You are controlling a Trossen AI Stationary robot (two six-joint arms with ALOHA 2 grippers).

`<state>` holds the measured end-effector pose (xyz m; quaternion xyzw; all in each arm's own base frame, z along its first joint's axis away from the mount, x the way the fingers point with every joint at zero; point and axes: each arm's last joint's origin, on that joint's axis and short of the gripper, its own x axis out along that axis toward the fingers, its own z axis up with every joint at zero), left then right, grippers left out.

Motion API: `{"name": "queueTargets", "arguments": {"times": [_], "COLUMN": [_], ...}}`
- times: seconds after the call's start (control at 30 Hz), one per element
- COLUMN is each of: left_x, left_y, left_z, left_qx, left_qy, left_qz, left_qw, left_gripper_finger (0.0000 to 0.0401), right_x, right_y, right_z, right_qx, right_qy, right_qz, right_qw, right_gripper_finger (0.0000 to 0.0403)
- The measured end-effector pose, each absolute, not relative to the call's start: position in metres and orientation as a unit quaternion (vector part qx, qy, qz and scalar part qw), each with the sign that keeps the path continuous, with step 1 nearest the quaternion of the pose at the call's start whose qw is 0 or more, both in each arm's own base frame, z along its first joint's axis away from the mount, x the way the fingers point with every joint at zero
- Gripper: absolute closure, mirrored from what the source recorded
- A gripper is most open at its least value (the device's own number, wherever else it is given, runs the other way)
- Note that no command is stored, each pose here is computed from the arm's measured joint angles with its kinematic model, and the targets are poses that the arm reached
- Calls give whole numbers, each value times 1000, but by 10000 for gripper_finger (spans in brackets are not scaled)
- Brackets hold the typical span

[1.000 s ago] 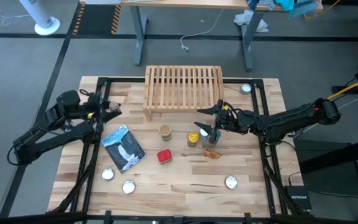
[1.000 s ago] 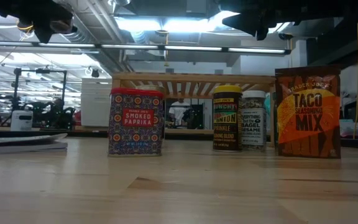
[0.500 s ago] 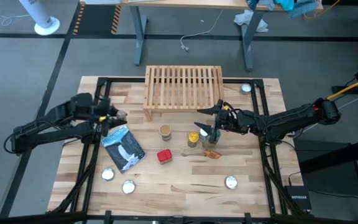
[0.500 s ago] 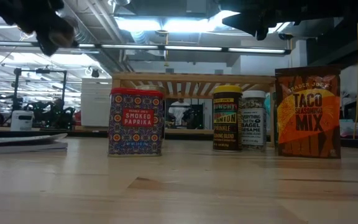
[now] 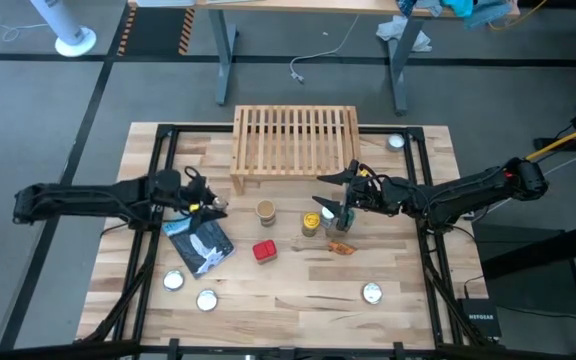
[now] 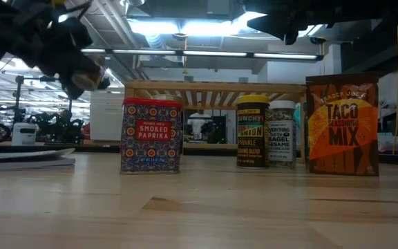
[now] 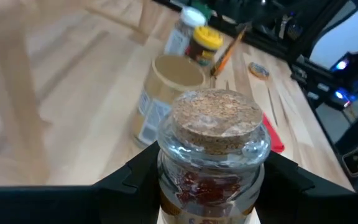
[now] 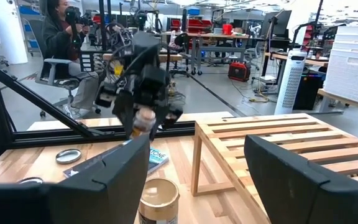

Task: Shelf spices
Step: Remove the transparent seasoning bottle from the shelf

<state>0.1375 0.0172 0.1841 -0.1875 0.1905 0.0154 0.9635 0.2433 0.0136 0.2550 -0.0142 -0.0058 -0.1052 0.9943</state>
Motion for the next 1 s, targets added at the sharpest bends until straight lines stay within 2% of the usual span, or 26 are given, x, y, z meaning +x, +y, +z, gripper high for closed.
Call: {"name": "queueTargets", "arguments": {"times": [0.27, 0.6, 1.0], "left_x": [144, 153, 176], "left_y": [6, -3, -8], "left_z": [160, 140, 116], "left_qx": [-191, -203, -193], "left_qy": [179, 241, 254], "left_qz": [16, 19, 35], "left_qw": [965, 949, 947], "left_gripper_finger": [224, 224, 224], "right_x": [243, 243, 243], "right_y": [14, 14, 14], "right_z": [255, 255, 255], "right_qx": [-14, -16, -16], "right_qy": [-6, -5, -5], "right_qz": [-105, -105, -105], "right_qw": [994, 994, 994], "right_gripper_finger": [134, 134, 134]}}
